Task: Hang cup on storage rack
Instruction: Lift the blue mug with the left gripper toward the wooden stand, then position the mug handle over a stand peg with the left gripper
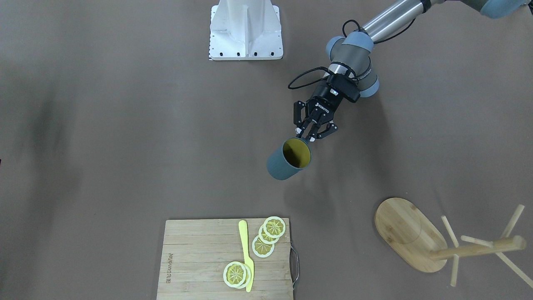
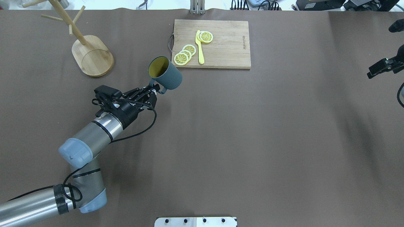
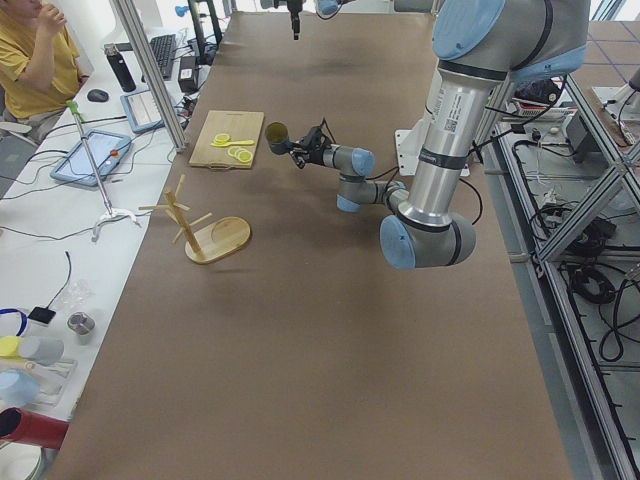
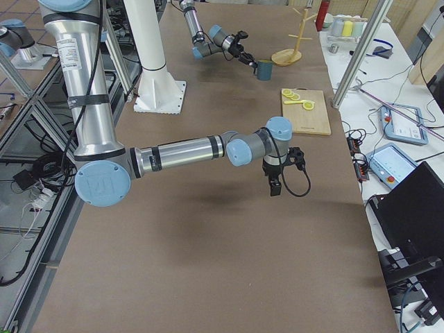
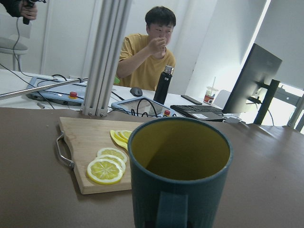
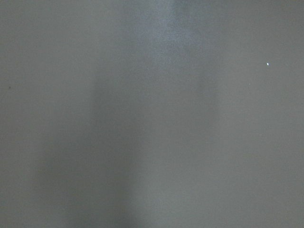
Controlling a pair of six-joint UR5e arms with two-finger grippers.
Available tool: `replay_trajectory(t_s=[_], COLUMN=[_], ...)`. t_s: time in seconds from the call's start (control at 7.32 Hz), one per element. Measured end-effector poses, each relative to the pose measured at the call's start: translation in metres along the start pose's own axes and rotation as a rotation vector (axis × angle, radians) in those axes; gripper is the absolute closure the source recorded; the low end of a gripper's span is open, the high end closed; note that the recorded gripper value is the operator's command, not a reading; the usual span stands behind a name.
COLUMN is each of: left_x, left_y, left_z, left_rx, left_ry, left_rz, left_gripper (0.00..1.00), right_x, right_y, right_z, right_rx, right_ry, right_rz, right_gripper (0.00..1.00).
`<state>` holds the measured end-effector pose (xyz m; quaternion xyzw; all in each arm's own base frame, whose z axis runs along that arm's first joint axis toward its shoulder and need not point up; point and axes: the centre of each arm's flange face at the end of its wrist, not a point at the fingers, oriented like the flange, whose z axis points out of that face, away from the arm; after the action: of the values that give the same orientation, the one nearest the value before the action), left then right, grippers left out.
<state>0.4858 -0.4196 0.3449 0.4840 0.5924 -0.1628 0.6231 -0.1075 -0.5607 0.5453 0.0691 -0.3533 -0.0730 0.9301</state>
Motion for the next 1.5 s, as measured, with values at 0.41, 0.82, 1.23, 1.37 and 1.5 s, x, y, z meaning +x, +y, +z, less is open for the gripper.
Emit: replay_trajectory(t_s=[0.41, 0.82, 1.23, 1.37, 1.5], left_x=[-0.054, -0.104, -0.113, -0.117, -0.122], left_y=[-0.088, -0.179, -0.218, -0.233, -0.25], left_z=[0.019, 0.023, 0.03, 0.031, 0.031], left_rx=[-0.041, -0.014, 0.046, 0.072, 0.101], left_ry=[-0.022, -0.047, -0.029, -0.013, 0.004], left_rz=[-0.514, -0.958, -1.353, -1.472, -1.56], left_gripper=[1.0, 1.0, 1.0, 1.0, 1.0], right_x=[0.009, 0.019, 0.055, 0.063, 0.067], right_y=[0.002, 0.003, 0.011, 0.014, 0.015], right_z=[-0.006, -0.014, -0.013, -0.01, -0.009], right_rx=[-0.01, -0.006, -0.01, -0.017, -0.017], right_ry=[-0.063, -0.096, -0.083, -0.079, -0.077], right_rz=[0.025, 0.048, 0.089, 0.09, 0.089], right_gripper=[0.0, 0.0, 0.0, 0.0, 0.0])
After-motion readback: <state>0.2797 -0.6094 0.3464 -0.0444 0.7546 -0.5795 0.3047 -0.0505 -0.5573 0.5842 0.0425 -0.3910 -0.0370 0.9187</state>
